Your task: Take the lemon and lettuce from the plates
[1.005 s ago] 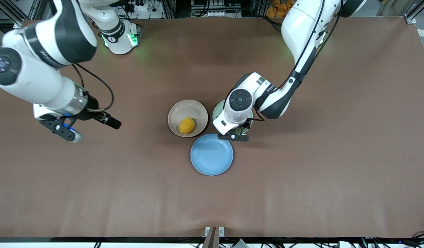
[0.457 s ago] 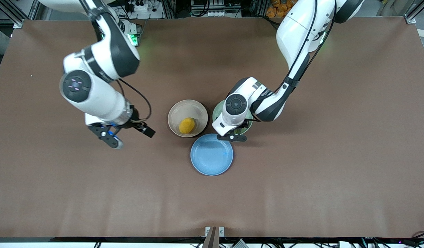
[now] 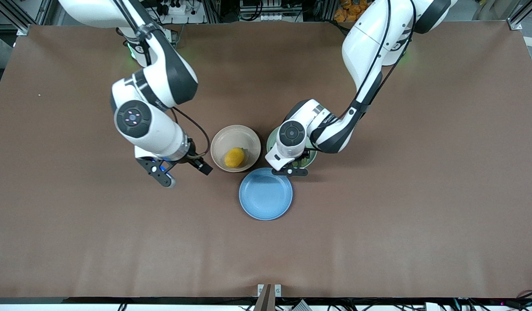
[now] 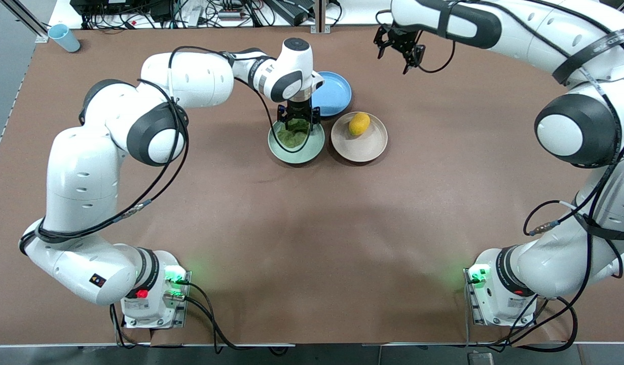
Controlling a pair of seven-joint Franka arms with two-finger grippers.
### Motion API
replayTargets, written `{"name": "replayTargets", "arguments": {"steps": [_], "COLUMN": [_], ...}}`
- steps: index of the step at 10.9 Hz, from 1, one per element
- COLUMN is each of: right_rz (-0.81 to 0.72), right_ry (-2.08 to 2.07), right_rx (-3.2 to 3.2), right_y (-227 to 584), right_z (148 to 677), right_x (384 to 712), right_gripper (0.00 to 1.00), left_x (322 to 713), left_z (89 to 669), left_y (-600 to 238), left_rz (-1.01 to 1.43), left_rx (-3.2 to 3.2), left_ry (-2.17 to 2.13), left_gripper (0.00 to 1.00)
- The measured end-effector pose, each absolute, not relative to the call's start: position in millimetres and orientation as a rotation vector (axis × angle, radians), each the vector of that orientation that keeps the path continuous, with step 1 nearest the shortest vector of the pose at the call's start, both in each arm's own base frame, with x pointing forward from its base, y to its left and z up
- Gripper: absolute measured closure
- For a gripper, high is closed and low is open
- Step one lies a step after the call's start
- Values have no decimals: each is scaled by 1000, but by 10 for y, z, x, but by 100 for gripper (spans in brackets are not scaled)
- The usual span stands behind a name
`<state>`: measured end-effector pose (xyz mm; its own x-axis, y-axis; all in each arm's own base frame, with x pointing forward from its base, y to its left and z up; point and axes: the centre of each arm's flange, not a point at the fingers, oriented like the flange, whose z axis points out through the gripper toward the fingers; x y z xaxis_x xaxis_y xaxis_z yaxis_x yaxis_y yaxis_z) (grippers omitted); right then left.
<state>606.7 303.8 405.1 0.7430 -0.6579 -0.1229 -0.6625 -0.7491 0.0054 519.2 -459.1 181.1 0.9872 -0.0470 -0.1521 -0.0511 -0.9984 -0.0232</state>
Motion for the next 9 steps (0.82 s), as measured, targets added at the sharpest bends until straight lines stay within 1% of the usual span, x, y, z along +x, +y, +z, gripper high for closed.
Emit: {"name": "replayTargets", "arguments": {"steps": [1, 4, 5, 7, 8, 9], "right_rz": [190, 175, 164, 147, 136, 131], "right_ry": [1120, 1170, 1175, 1160, 1143, 1124], "right_rx": [-2894, -2891, -2902, -2935, -2960, -2981], "right_y": [3134, 3423, 3496, 3594, 3630, 3689], "right_z": [3956, 3615, 3499, 3312, 3241, 3172], "right_x": [6041, 5985, 5967, 5934, 5912, 5878], "right_gripper": [0, 0, 0, 0, 0, 0], "left_x": [5188, 5191, 5192, 5210, 5219, 5231], "left_z": [1804, 1773, 1761, 1794, 1800, 1801], "left_y": [-4593, -4584, -4579, -4600, -4596, -4582], "left_rz": [238, 242, 243, 234, 232, 232], "left_rx": [-3104, -3101, -3099, -3106, -3107, -3105], "left_ry": [71, 66, 65, 66, 64, 60], "left_gripper": [5, 20, 31, 61, 74, 84]}}
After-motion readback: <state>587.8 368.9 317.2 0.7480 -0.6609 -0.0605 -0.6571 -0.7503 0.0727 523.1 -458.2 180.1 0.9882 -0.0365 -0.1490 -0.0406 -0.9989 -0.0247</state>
